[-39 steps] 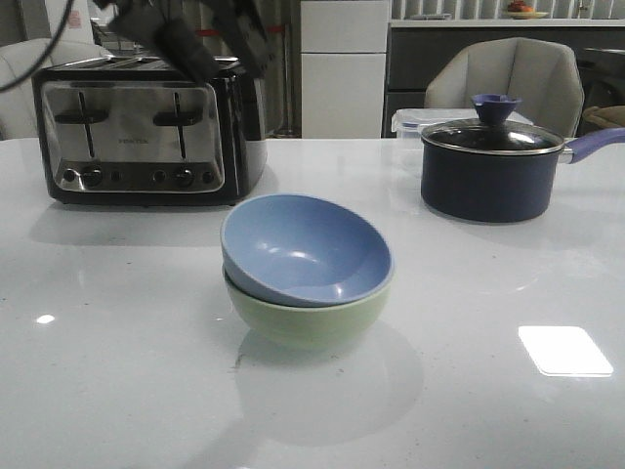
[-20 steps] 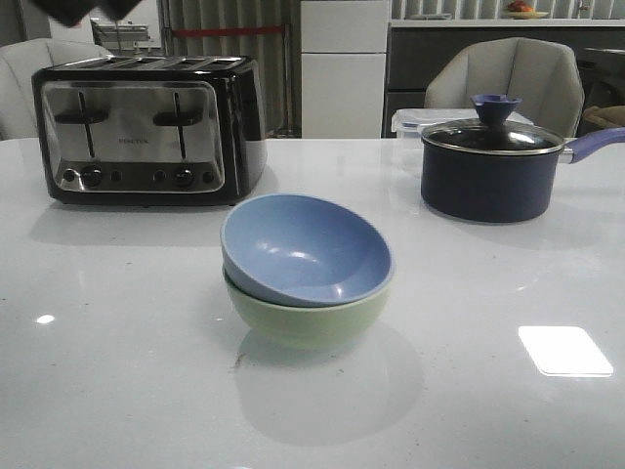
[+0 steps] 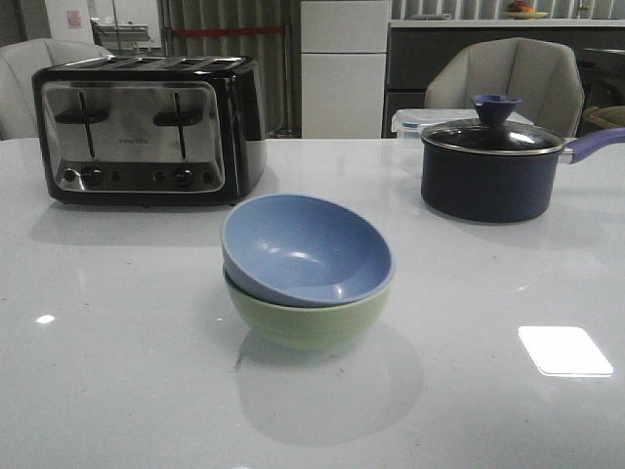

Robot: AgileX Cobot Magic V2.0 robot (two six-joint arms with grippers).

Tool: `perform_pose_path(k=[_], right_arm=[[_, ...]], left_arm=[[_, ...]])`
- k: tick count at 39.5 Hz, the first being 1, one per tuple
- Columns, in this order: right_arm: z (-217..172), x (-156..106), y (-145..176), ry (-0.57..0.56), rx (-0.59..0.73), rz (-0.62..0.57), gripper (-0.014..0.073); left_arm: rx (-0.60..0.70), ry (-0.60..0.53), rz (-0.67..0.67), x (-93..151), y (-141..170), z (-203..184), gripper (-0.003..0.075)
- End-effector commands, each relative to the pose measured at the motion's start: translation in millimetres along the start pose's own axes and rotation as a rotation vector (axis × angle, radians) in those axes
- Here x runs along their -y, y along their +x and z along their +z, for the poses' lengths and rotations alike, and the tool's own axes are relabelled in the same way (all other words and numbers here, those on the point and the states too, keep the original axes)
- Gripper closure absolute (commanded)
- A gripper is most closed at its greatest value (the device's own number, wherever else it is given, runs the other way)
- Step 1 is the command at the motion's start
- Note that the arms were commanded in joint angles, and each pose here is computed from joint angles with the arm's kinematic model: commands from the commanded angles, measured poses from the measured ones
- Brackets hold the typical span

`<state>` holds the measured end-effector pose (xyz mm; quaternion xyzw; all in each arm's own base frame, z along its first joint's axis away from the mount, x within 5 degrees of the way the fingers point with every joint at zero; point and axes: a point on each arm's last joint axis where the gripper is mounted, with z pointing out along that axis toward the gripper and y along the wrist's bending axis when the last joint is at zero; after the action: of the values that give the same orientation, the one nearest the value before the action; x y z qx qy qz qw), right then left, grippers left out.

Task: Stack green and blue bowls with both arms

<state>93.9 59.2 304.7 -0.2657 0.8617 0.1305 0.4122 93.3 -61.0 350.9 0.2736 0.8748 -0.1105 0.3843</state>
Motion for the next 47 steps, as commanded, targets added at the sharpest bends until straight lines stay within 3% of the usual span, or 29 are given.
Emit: perform_pose_path(k=[1,11,27,41,47], right_arm=[[-5.9,1.5,-13.0,0.019,0.097,-0.011,0.0228],[-5.9,1.5,-13.0,0.018,0.097,-0.011,0.0251],[-5.9,-0.1,-13.1,0.0,0.099,0.009,0.0544],[-5.9,-0.1,-13.1,0.0,0.099,0.009,0.0573],[-5.9,-0.1,-13.1,0.0,0.099,0.009,0.0573]], left_arm=[[0.141,0.0,-0.01,0.5,-3.5,-14.0,0.0211],[0.161,-0.001,-0.01,0.6,0.4,-16.5,0.0211],[0.172,-0.001,-0.01,0.6,-0.5,-16.7,0.0211],[0.172,-0.001,-0.01,0.6,-0.5,-16.7,0.0213],[0.172,-0.001,-0.01,0.6,-0.5,-16.7,0.0327]])
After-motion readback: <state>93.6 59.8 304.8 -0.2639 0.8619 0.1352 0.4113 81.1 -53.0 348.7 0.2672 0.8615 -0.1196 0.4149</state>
